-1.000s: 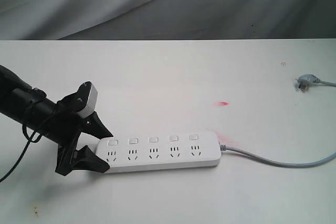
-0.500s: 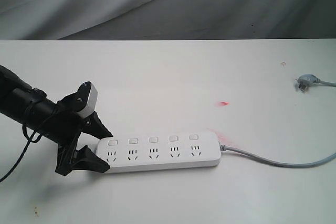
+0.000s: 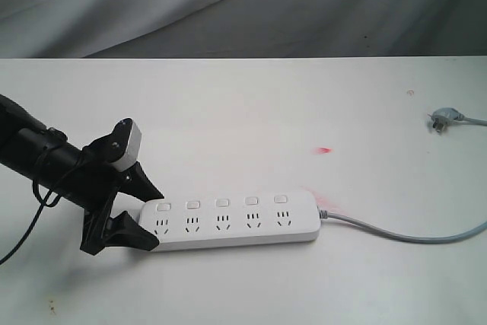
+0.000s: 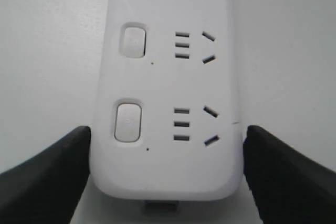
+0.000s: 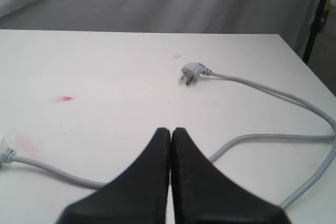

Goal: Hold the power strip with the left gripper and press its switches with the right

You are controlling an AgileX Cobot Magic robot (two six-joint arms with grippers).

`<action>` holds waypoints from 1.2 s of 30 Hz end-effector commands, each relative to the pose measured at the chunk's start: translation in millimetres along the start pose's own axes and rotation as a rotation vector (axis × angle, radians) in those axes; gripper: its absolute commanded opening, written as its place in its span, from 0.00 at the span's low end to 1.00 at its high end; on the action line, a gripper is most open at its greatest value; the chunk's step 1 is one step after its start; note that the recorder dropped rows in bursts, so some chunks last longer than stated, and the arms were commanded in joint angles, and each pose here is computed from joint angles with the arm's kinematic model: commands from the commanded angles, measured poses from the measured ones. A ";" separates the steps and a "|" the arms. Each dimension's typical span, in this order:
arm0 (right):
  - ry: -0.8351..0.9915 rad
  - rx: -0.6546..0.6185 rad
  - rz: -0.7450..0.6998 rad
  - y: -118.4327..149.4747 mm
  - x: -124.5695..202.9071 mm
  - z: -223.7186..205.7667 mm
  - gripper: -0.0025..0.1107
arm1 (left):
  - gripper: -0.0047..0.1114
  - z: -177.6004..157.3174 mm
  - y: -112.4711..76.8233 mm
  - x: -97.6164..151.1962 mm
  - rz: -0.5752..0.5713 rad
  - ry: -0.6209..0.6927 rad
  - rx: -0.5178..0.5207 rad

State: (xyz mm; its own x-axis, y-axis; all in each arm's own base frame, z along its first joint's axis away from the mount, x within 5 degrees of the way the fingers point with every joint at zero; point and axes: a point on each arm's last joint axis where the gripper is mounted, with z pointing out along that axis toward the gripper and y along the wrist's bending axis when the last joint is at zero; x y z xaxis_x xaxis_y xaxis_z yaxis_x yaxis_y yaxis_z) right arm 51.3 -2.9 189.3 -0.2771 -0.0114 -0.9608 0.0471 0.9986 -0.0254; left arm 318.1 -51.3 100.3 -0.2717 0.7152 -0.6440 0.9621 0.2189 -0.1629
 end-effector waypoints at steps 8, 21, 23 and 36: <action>-0.027 -0.001 0.023 0.6 5.9 4.0 0.02 | 0.45 1.9 -0.2 1.3 0.023 0.022 0.000; -0.027 -0.001 0.023 0.6 5.9 4.0 0.02 | 0.45 1.9 -0.2 1.3 0.023 0.022 0.000; -0.027 -0.001 0.023 0.6 5.9 4.0 0.02 | 0.45 1.9 -0.2 1.3 0.023 0.022 0.000; -0.027 -0.001 0.023 0.6 5.9 4.0 0.02 | 0.45 1.9 -0.2 1.3 0.023 0.022 0.000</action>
State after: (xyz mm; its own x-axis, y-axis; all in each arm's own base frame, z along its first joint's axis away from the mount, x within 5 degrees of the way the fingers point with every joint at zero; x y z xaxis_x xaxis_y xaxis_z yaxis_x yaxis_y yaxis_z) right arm 53.1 -2.3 182.2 -0.2656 0.0057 -0.9641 0.0447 0.9990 -0.0064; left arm 318.1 -51.3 100.3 -0.2717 0.7152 -0.6440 0.9621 0.2189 -0.1629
